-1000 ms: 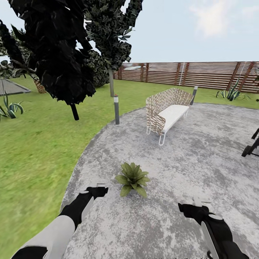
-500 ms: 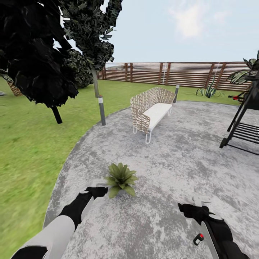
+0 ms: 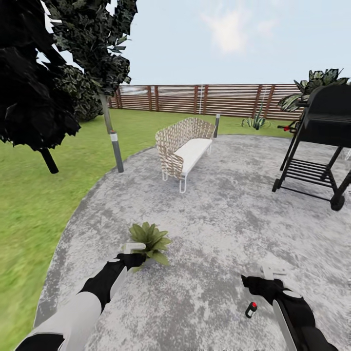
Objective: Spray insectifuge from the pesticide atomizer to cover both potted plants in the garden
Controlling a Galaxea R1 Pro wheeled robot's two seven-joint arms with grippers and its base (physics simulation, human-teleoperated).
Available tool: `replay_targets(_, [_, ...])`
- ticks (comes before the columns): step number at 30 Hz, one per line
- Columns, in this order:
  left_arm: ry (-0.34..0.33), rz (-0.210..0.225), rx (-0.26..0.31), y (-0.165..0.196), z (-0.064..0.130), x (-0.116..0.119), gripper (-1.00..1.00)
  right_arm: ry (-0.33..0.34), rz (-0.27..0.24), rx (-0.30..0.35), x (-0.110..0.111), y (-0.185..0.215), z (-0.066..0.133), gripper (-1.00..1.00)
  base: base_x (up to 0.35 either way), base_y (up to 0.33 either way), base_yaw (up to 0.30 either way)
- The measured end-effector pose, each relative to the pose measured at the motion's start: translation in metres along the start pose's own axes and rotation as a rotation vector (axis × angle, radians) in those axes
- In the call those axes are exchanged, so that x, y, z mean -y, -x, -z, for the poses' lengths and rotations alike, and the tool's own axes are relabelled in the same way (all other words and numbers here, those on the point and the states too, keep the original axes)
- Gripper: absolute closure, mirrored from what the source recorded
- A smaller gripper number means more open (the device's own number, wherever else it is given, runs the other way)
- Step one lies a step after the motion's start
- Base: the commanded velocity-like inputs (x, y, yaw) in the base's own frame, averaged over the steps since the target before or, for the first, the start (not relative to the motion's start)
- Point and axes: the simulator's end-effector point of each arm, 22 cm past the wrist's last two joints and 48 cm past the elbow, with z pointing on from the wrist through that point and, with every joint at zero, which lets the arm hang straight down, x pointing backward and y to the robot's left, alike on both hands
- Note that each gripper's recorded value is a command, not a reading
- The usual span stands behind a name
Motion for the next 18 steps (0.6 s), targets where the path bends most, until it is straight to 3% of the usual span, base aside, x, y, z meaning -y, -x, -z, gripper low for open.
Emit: replay_targets(18, [0.000, 0.001, 0.001, -0.026, -0.019, -0.002, -1.00, 0.000, 0.000, 0.000, 0.000, -0.025, -0.020, -1.00, 0.000, 0.000, -0.271])
